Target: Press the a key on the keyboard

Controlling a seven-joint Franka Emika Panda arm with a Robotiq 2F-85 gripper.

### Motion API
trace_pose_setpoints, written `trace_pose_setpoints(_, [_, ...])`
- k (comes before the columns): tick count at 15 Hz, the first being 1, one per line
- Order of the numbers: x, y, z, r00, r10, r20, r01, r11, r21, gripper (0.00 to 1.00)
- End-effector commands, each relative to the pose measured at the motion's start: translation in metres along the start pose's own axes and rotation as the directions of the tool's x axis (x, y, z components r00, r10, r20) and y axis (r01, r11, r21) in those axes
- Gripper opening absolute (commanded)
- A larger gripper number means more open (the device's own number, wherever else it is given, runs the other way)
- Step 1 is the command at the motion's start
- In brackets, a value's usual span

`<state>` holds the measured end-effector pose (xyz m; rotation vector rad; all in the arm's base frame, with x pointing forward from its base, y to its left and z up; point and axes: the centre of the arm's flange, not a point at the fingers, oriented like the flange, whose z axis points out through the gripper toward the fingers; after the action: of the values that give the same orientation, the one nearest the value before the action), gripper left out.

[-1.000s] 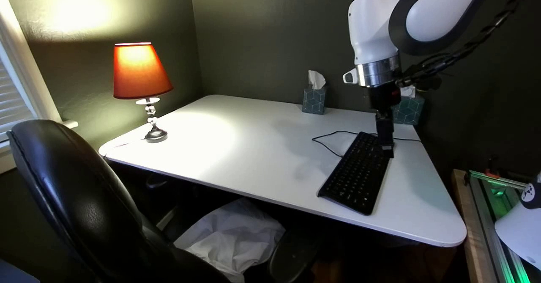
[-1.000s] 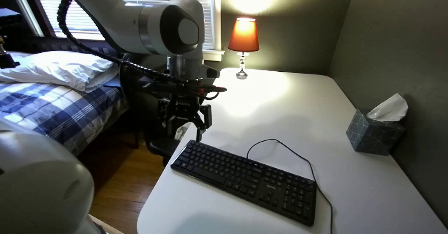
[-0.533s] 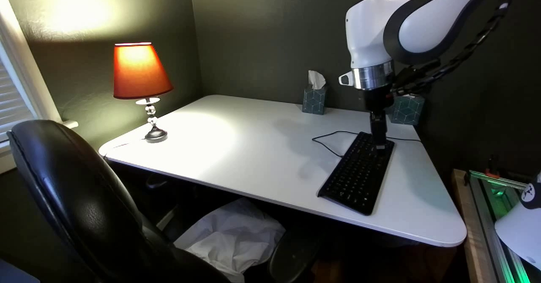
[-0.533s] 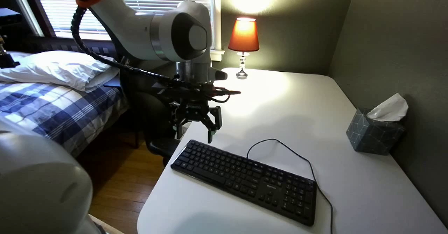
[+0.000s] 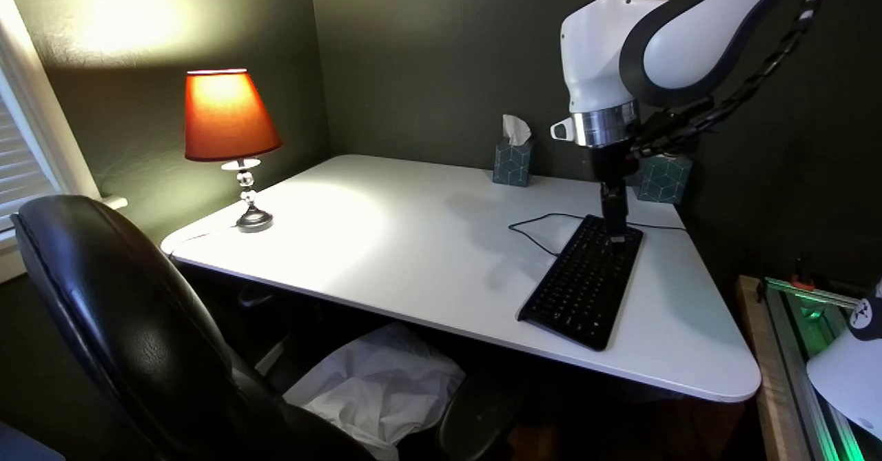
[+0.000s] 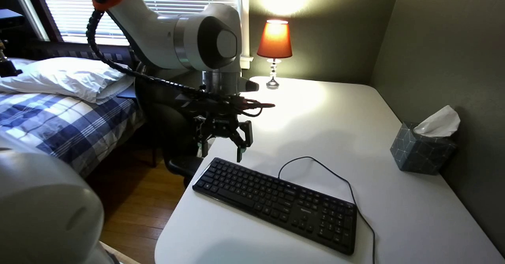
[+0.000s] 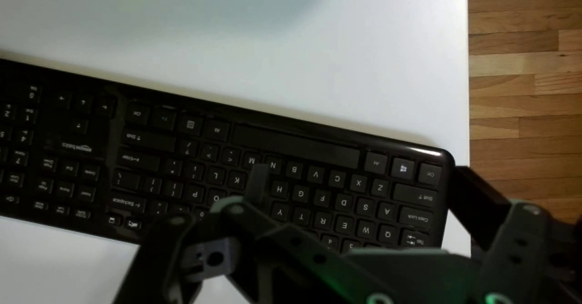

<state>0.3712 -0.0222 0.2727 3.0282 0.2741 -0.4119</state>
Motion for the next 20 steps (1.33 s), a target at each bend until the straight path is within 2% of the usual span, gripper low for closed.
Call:
trace_pose_setpoints(1, [0.010, 0.005, 0.001, 1.000, 0.010, 0.021, -0.011, 1.000, 0.017, 1.00])
trace_pose_setpoints(8, [0.035, 0.013, 0.011, 0.998, 0.036, 0.044, -0.037, 0.999, 0.037, 1.00])
trace_pose_setpoints(9, [0.039, 0.016, 0.012, 0.998, 0.036, 0.049, -0.038, 0.998, 0.041, 0.75])
trace_pose_setpoints(10, [0.043, 0.017, 0.013, 0.998, 0.040, 0.051, -0.042, 0.998, 0.043, 0.74])
trace_pose_setpoints(11, [0.046, 0.019, 0.015, 0.998, 0.043, 0.055, -0.046, 0.998, 0.044, 0.68])
trace_pose_setpoints(12, [0.048, 0.021, 0.016, 0.997, 0.044, 0.059, -0.047, 0.998, 0.045, 0.58])
trace_pose_setpoints(17, [0.055, 0.035, 0.029, 0.995, 0.064, 0.075, -0.067, 0.997, 0.044, 0.19])
trace_pose_setpoints(20, [0.055, 0.043, 0.037, 0.993, 0.078, 0.085, -0.082, 0.995, 0.048, 0.01])
